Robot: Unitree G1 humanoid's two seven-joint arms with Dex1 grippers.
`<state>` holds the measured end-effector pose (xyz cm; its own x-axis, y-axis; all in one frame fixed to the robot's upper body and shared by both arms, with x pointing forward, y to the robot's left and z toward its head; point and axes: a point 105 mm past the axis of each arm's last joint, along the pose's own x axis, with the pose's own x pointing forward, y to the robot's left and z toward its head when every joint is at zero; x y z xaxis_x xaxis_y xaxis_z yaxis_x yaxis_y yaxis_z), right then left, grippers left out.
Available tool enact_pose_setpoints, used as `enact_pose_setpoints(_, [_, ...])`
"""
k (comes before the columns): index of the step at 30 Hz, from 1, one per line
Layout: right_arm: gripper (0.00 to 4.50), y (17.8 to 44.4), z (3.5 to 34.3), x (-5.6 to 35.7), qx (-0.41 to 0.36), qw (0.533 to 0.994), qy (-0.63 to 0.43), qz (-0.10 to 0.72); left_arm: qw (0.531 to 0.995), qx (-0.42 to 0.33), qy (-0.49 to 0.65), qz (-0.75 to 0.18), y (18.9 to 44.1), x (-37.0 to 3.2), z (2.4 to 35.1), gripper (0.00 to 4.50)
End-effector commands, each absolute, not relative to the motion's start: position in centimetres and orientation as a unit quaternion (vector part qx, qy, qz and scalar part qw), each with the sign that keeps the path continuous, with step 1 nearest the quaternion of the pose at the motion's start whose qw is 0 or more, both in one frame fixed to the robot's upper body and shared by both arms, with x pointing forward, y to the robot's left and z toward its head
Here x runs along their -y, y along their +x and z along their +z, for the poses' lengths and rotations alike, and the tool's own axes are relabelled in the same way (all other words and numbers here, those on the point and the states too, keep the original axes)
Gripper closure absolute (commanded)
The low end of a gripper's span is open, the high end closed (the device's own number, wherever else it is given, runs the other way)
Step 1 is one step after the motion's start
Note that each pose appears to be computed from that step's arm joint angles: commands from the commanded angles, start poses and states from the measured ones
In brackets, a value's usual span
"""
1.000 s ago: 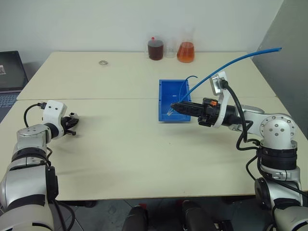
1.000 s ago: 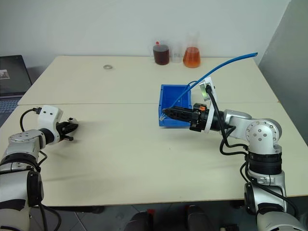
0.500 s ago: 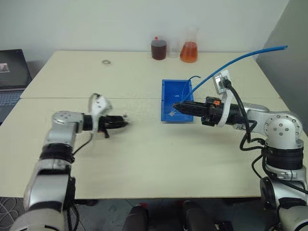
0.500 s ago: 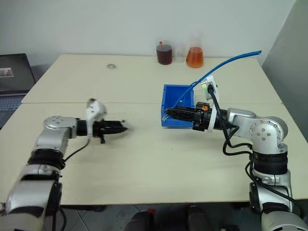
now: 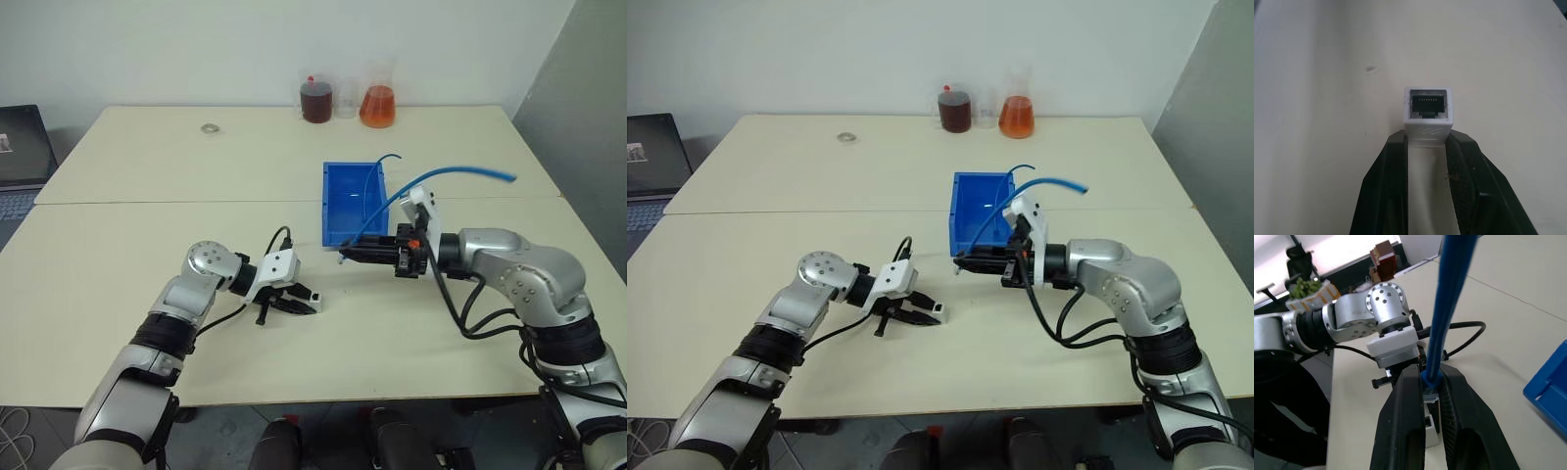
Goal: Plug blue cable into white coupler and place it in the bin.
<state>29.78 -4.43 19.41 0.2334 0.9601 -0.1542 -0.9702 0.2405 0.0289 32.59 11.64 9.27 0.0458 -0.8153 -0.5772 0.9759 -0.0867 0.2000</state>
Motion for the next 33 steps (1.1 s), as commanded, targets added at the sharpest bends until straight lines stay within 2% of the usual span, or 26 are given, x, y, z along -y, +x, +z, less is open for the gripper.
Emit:
enact_pose_setpoints(1, [4.36, 29.2, 19.6, 3.3, -0.025, 0.773, -0.080, 0.629, 0.666, -0.129, 0.316, -0.663, 33.1, -11.4, 8.9, 3.74])
enact_pose_setpoints(13, [4.36, 29.5, 16.6, 1.2, -0.017, 0.754, -0.120, 0.646, 0.670, -0.132, 0.320, -0.657, 32.7, -11.8, 8.2, 3.74])
enact_pose_setpoints(23, [4.36, 30.4, 13.6, 1.2, -0.033, 0.747, -0.154, 0.646, 0.670, -0.136, 0.320, -0.656, 32.5, -12.2, 8.3, 3.74])
enact_pose_setpoints(33, [4.36, 30.9, 13.1, 0.8, -0.033, 0.742, -0.167, 0.649, 0.671, -0.137, 0.319, -0.655, 32.4, -12.2, 8.4, 3.74])
